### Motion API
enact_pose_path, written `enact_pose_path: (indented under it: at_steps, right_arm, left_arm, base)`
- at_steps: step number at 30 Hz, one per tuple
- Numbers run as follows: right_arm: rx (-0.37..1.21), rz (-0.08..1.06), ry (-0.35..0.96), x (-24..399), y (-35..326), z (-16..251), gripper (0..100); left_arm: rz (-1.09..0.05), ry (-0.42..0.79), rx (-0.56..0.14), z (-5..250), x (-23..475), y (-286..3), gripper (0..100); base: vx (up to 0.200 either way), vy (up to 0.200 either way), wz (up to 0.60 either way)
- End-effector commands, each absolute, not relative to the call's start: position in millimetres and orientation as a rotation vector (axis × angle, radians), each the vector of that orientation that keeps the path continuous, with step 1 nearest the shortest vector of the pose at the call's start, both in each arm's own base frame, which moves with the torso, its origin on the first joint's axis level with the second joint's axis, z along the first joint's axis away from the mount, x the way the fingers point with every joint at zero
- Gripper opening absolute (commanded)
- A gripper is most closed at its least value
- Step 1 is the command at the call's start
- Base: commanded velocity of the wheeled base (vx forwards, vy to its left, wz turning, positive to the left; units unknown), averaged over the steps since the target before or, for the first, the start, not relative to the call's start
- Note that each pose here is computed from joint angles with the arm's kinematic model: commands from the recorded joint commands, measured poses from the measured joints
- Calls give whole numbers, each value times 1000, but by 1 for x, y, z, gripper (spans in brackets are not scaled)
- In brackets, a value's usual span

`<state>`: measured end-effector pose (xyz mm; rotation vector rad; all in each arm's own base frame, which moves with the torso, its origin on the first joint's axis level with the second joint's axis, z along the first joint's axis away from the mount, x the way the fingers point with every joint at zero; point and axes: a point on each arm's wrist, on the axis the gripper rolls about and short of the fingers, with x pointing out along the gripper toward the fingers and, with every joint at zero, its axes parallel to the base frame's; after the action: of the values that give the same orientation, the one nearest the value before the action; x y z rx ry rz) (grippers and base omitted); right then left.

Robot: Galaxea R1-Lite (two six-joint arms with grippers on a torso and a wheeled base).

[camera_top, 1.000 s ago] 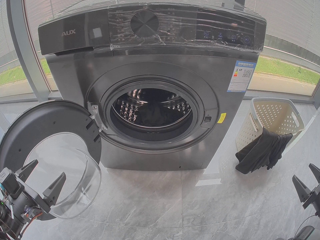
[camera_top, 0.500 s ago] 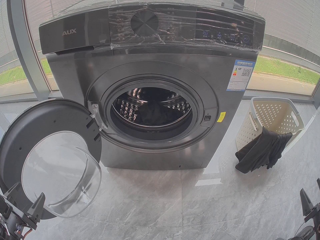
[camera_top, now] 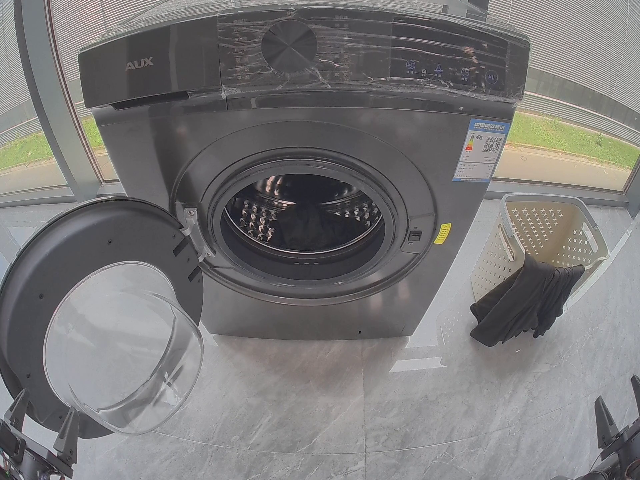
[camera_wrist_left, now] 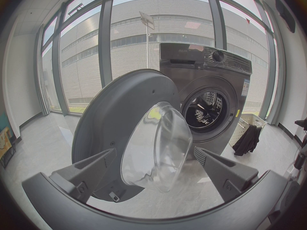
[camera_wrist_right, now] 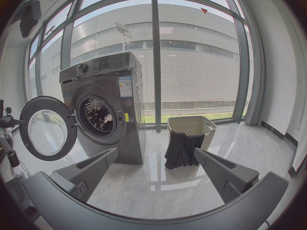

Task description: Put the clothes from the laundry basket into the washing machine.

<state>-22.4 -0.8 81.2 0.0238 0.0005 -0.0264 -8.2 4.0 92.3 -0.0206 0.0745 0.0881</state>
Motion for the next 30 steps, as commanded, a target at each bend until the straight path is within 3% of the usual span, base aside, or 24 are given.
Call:
enact_pose_path:
  at_steps: [1, 7, 12, 17, 22, 30]
  right_arm:
    - [15, -26, 0, -23, -1, 75, 100]
    - [15, -25, -2, -23, -1, 76, 100]
    - [15, -25, -2, -23, -1, 76, 100]
    - [15, -25, -2, -23, -1, 76, 100]
    - [15, -25, -2, -23, -1, 76, 100]
    - [15, -25, -2, -23, -1, 76, 100]
  left_arm:
    - [58, -59, -19, 82, -23, 1, 100]
    - [84, -58, -28, 82, -23, 2, 100]
    - [143, -52, 21, 81, -23, 3, 100]
    - [-6, -1, -35, 76, -23, 0, 100]
    - [14, 0, -29, 75, -23, 0, 100]
    - [14, 0, -26, 75, -23, 0, 100]
  base:
    - [0, 0, 0]
    - [0, 0, 0]
    - [0, 0, 0]
    - [0, 0, 0]
    - [0, 0, 0]
    - [0, -200, 0]
